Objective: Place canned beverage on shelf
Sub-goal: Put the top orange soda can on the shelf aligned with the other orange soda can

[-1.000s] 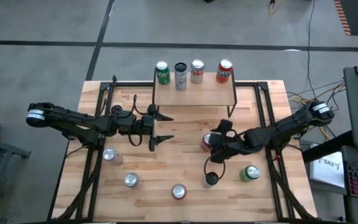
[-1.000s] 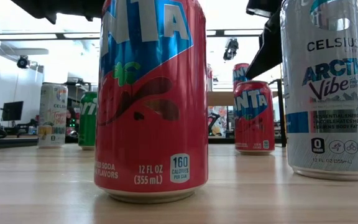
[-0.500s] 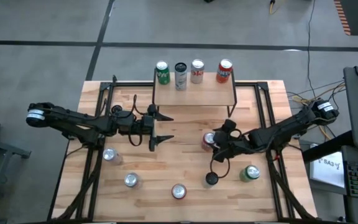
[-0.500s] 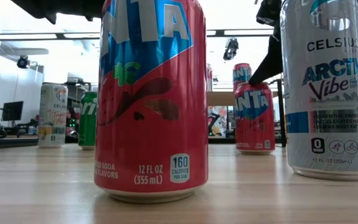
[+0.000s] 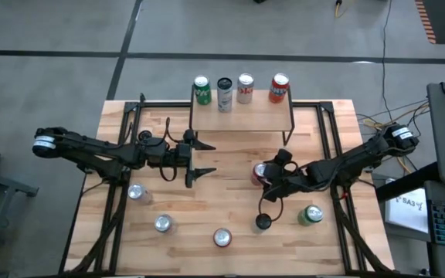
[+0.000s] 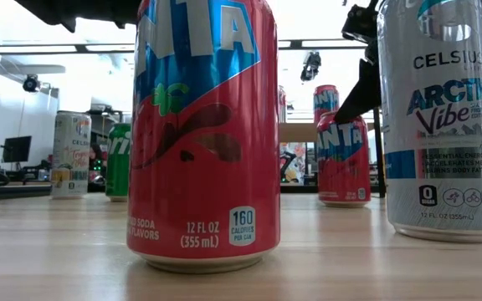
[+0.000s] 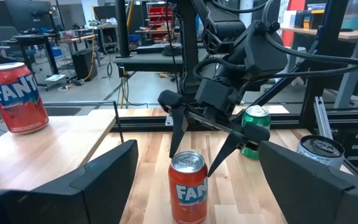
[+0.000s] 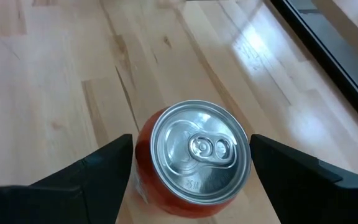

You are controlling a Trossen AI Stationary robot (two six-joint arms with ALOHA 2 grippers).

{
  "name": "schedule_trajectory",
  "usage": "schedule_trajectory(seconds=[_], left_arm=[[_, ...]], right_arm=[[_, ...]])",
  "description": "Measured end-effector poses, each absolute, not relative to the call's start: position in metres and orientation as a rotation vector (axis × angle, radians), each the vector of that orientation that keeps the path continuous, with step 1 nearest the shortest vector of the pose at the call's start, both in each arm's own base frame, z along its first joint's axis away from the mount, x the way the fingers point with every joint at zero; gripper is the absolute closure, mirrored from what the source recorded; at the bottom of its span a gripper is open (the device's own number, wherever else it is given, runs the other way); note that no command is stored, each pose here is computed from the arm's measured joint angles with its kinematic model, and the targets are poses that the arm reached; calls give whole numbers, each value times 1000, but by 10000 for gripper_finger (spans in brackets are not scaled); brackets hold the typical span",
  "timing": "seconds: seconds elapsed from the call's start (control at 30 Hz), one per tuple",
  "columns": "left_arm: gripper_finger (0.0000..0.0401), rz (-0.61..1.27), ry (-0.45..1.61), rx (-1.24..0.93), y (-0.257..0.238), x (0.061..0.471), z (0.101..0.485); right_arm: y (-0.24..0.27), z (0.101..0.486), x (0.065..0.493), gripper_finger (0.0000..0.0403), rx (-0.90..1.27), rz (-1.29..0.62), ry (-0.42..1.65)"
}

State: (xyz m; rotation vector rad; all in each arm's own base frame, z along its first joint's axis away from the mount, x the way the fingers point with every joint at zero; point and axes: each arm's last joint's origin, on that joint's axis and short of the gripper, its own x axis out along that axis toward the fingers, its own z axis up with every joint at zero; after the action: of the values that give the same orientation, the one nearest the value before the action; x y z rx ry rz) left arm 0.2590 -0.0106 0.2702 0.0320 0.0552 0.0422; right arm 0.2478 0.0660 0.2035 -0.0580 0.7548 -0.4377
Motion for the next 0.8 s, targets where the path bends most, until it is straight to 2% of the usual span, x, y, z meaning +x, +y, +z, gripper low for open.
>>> schedule_trajectory(seconds=[0.3,0.8], left_arm=[[80,42,55,32,-11,259,270],[80,42,55,32,-11,259,270]], right_arm=[[65,200,248,90,-59,-456,727],[61,173,240,92,3,-461,611]])
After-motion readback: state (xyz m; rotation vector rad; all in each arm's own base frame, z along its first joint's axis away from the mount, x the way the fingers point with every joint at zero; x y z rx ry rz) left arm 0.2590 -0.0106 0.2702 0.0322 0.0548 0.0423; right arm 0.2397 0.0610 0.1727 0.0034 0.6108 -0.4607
